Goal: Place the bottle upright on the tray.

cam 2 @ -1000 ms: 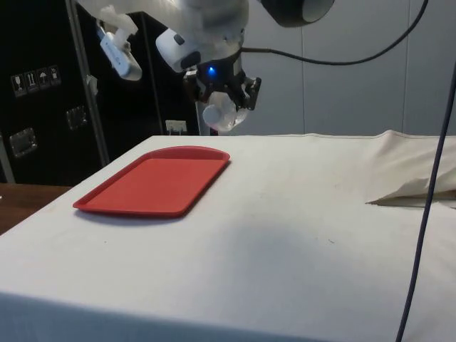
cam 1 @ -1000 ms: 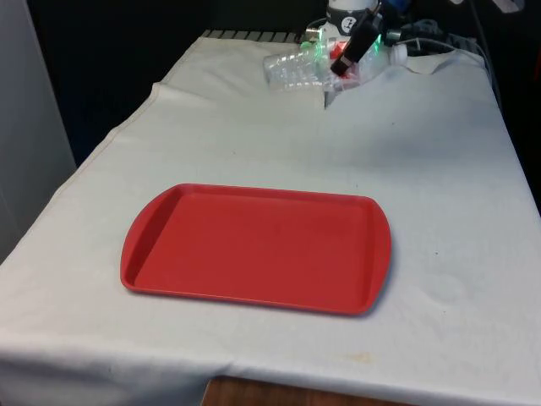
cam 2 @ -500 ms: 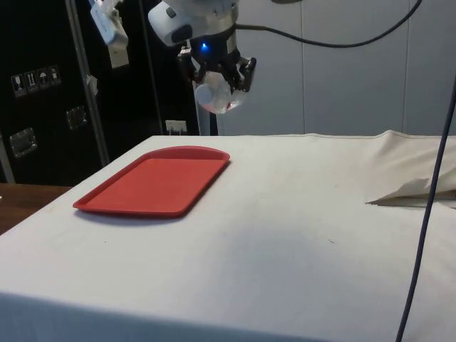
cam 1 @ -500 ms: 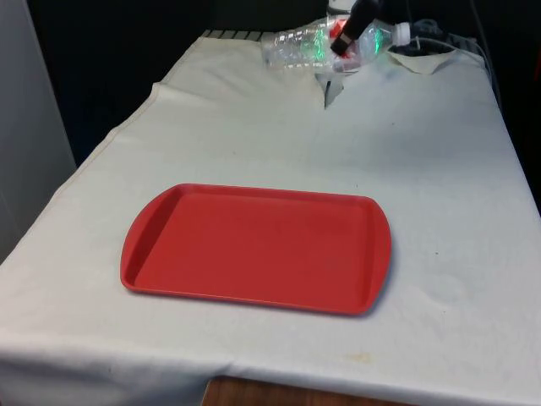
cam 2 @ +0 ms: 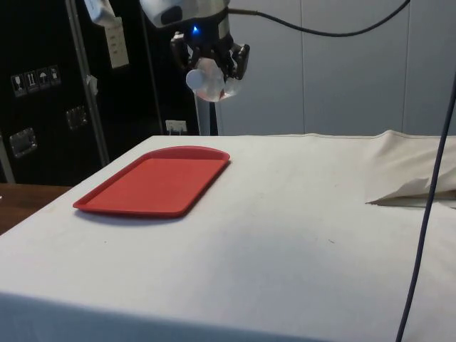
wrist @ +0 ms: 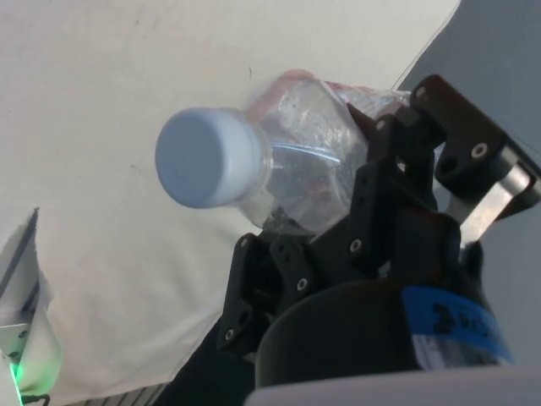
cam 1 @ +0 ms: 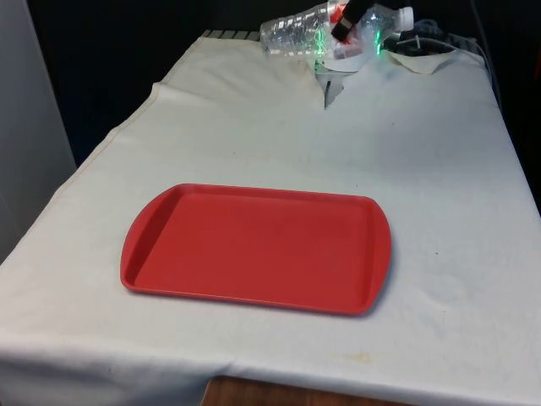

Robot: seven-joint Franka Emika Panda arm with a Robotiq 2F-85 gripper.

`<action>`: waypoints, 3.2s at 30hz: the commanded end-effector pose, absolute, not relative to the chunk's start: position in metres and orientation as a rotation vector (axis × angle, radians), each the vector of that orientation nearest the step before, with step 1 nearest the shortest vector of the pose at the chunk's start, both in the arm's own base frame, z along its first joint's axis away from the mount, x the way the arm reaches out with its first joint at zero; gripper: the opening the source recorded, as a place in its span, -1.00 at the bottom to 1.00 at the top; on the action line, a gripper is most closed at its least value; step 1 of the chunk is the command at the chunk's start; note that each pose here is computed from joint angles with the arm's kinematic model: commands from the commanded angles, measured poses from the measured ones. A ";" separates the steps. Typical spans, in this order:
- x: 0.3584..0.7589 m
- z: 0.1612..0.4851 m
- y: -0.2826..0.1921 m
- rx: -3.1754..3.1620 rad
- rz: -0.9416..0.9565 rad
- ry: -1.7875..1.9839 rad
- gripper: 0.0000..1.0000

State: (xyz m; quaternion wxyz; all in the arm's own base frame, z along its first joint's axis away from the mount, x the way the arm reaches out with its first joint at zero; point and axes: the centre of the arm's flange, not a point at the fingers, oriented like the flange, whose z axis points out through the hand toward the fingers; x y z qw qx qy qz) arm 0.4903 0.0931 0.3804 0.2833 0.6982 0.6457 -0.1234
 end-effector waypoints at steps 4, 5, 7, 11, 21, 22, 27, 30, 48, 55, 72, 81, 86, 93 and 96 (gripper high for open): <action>0.495 0.390 0.092 1.895 -0.326 1.718 -0.30; 0.496 0.392 0.092 1.900 -0.325 1.715 -0.30; 0.498 0.395 0.093 1.904 -0.319 1.712 -0.30; 0.499 0.398 0.093 1.908 -0.309 1.702 -0.30; 0.506 0.409 0.089 1.973 -0.285 1.677 -0.30; 0.506 0.409 0.088 1.979 -0.283 1.674 -0.30; 0.508 0.411 0.085 2.011 -0.271 1.663 -0.30; 0.508 0.411 0.083 2.029 -0.266 1.658 -0.30; 0.513 0.415 0.072 2.149 -0.210 1.620 -0.30; 0.514 0.416 0.069 2.196 -0.177 1.605 -0.30; 0.520 0.419 0.058 2.331 -0.052 1.590 -0.30; 0.521 0.419 0.051 2.394 -0.013 1.591 -0.30; 0.522 0.420 0.049 2.422 0.005 1.594 -0.30; 0.523 0.420 0.043 2.475 0.027 1.596 -0.30; 0.524 0.420 0.040 2.498 0.054 1.603 -0.30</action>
